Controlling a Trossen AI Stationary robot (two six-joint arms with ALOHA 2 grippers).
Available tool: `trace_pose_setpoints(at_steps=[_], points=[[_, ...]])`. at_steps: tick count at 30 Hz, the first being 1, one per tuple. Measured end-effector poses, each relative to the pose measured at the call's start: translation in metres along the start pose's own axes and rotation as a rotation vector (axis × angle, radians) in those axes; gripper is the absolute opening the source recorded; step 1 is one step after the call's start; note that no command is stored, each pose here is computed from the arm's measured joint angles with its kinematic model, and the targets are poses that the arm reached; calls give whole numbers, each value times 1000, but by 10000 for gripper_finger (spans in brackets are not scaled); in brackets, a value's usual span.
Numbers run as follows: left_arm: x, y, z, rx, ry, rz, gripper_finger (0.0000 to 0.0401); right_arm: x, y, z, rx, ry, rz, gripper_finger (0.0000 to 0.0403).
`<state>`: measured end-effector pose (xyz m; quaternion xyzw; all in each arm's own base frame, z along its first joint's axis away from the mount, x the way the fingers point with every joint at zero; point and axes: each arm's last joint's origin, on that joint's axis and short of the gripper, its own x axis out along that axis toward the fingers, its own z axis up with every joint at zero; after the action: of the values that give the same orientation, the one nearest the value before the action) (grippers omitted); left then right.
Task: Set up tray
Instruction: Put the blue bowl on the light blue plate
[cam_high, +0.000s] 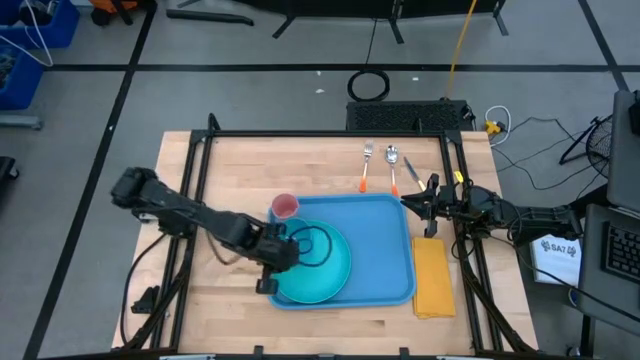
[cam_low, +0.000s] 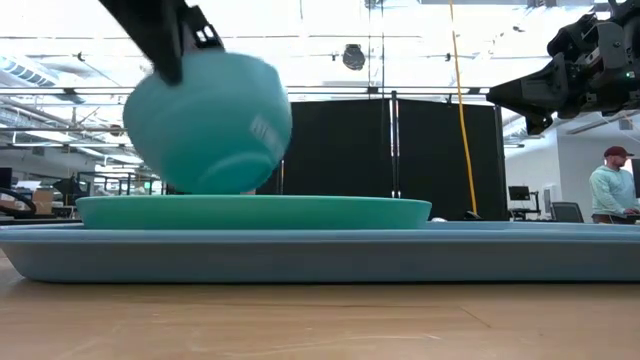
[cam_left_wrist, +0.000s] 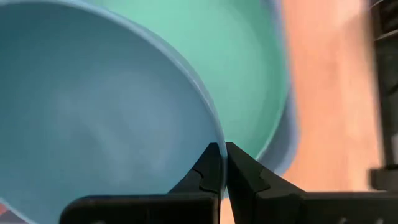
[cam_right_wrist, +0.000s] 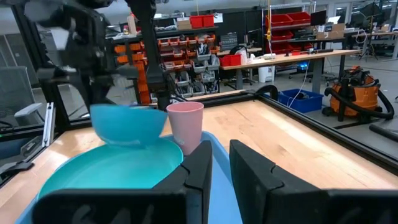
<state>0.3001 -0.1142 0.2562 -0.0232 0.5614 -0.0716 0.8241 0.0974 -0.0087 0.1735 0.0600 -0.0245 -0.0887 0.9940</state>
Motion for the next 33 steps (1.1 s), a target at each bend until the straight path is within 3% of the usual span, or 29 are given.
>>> trace_pose_setpoints(at_steps=[7,13,21,25,33], points=[[37,-1,21,5,113,-60,7,0,0,0,0,0,0,47],[50,-4,29,19,138,-83,7,0,0,0,0,0,0,47],[52,-3,33,-4,105,-121,40,0,0,0,0,0,0,47],[52,-4,42,3,27,-168,44,0,0,0,0,0,0,47],[52,3,48,31,-26,-161,47,0,0,0,0,0,0,47]])
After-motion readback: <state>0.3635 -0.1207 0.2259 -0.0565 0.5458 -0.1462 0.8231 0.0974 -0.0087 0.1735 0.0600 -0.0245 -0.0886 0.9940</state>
